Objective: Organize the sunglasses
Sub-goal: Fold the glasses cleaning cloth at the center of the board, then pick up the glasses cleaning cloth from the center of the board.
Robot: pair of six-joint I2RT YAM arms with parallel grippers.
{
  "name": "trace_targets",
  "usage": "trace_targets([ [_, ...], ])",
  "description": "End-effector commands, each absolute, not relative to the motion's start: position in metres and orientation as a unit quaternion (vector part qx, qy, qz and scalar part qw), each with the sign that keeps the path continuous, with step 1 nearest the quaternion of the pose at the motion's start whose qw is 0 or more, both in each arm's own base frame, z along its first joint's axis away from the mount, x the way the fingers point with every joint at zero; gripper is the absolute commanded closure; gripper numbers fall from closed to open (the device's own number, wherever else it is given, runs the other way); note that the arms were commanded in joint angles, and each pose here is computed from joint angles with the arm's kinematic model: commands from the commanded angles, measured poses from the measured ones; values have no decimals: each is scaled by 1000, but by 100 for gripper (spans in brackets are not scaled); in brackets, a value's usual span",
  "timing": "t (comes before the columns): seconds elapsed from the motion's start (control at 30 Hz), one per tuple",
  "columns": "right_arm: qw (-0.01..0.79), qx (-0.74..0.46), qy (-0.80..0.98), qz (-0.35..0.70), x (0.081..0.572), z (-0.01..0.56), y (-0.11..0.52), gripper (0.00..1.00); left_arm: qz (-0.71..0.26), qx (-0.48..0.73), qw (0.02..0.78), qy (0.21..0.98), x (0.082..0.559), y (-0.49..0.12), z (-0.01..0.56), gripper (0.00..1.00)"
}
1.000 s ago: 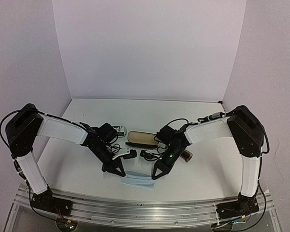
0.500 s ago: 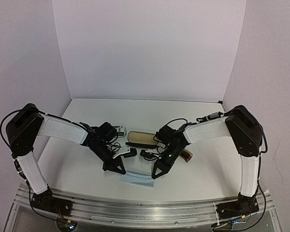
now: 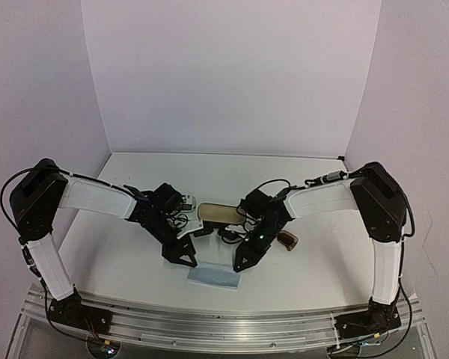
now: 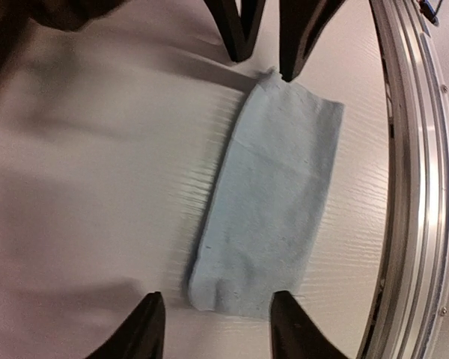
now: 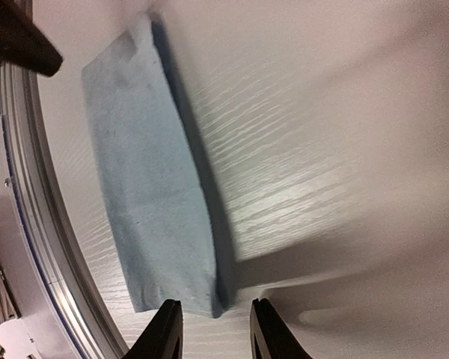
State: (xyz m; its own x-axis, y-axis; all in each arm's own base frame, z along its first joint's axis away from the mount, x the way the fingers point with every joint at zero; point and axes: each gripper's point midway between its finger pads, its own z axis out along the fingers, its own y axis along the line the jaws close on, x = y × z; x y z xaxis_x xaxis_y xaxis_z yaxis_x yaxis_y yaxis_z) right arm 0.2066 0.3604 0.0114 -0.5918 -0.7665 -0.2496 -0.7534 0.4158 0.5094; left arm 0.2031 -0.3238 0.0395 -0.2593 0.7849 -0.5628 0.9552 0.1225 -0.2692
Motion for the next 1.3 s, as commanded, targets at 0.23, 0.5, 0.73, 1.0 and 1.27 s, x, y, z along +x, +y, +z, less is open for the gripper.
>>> trace_targets([
  [0.23, -228, 565, -754, -245, 183, 74, 375, 58, -255, 751, 307, 527, 166, -307, 83, 61],
  [0.5, -259, 617, -716, -198, 158, 45, 382, 57, -206, 775, 323, 502, 154, -317, 53, 49],
  [0.73, -240, 640, -708, -177, 152, 23, 386, 58, -189, 782, 311, 506, 158, -318, 33, 57],
  [1.0, -215, 647, -712, -166, 144, 6, 381, 64, -183, 796, 289, 499, 149, -314, 16, 65],
  [1.27, -212, 644, -722, -140, 151, 0, 379, 81, -158, 812, 272, 491, 149, -304, -1, 72],
])
